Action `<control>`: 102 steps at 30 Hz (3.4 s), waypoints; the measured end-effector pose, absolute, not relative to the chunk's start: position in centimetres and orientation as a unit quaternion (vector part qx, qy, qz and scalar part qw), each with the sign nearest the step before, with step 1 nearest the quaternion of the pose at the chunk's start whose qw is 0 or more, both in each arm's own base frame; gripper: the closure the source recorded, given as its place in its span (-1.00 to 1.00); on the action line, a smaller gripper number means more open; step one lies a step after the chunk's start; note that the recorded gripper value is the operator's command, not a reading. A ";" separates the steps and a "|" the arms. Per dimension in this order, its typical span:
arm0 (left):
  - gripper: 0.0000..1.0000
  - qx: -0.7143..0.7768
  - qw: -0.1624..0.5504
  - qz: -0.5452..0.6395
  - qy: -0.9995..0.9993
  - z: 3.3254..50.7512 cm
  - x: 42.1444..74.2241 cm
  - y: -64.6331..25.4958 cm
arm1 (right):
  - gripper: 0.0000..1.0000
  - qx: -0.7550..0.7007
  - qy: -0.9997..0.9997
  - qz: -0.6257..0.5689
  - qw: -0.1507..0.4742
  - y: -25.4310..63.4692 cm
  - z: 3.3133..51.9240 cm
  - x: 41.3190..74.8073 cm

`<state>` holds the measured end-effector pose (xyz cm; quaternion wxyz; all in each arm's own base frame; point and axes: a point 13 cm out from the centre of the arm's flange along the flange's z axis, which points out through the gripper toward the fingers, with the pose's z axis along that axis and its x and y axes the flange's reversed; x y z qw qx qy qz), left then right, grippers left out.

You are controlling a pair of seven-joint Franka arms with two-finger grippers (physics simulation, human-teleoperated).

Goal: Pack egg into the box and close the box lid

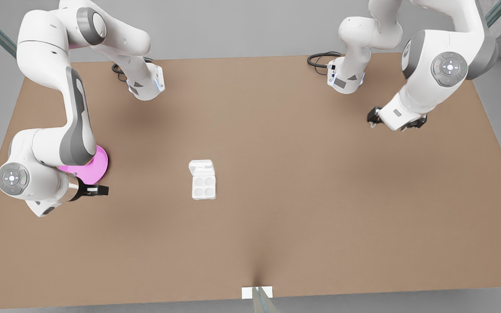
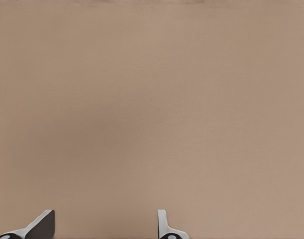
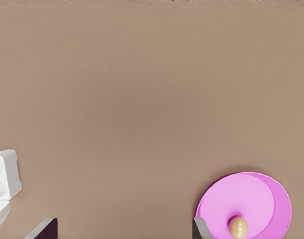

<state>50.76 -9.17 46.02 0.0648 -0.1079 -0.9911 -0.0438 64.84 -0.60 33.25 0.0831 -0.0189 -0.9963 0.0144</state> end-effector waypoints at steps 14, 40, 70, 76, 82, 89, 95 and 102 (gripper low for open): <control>-1.00 -0.051 0.057 -0.044 -0.996 43.1 54.9 -2.8 | -1.00 -0.082 -0.973 0.006 0.217 -9.3 20.9 54.3; -1.00 -0.071 0.053 -0.045 -0.995 43.1 54.9 -4.7 | -1.00 0.032 -0.999 0.038 0.012 -17.6 15.9 51.0; -1.00 -0.078 0.054 -0.045 -0.994 43.0 54.9 -5.5 | -1.00 0.025 -0.998 0.003 0.057 -21.3 8.9 40.0; -1.00 -0.082 0.054 -0.046 -0.994 43.0 54.8 -5.9 | -1.00 0.034 -0.997 -0.024 0.067 -20.4 4.6 39.0; -1.00 -0.082 0.054 -0.046 -0.994 43.0 54.8 -6.0 | -1.00 0.048 -0.997 -0.025 0.057 -20.0 3.9 39.7; -1.00 -0.080 0.054 -0.046 -0.994 43.0 54.8 -5.7 | -0.83 0.057 -0.997 -0.026 0.051 -19.9 3.3 40.3; -1.00 -0.080 0.054 -0.046 -0.994 42.9 54.9 -5.7 | 0.17 0.067 -0.996 -0.029 0.043 -20.0 3.4 40.7; -1.00 -0.094 0.054 -0.047 -0.993 42.9 54.7 -7.2 | 0.22 0.084 -0.995 -0.026 0.037 -20.0 3.5 41.6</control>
